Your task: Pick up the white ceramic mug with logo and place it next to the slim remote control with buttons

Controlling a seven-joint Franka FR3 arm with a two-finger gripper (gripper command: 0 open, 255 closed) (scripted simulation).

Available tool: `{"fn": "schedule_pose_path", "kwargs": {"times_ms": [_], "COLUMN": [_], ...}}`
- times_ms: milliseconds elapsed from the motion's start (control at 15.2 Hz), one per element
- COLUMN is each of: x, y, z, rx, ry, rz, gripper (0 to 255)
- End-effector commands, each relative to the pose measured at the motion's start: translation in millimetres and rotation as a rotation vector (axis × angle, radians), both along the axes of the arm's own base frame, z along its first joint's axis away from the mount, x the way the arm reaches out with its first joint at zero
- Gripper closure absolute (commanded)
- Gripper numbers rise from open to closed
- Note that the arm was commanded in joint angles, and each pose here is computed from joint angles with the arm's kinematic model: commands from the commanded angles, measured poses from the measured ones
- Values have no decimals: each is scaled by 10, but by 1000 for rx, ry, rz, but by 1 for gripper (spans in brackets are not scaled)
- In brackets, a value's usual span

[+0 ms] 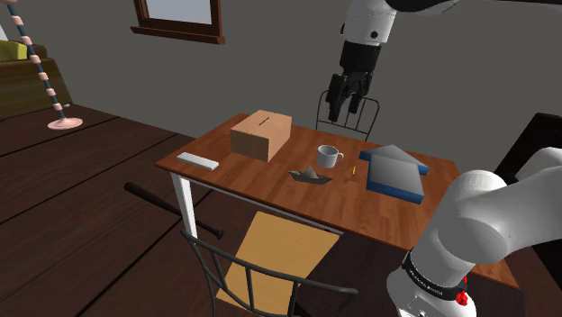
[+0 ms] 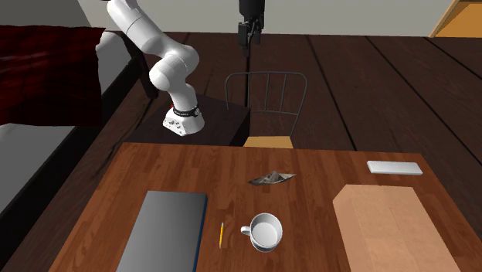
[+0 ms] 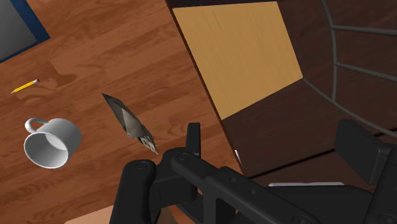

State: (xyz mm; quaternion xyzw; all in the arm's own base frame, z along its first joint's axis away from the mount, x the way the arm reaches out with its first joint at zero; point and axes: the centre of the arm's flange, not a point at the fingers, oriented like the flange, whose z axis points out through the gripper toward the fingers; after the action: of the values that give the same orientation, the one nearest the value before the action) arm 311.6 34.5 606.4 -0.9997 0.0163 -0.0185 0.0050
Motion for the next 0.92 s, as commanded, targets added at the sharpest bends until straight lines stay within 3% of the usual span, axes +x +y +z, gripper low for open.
{"fn": "schedule_pose_path", "kwargs": {"times_ms": [0,858], "x": [0,711], "y": [0,-1103], "z": [0,-1073], "rx": [0,-20], "ry": [0,-1], "rz": [0,-6], "gripper": [0,0]}}
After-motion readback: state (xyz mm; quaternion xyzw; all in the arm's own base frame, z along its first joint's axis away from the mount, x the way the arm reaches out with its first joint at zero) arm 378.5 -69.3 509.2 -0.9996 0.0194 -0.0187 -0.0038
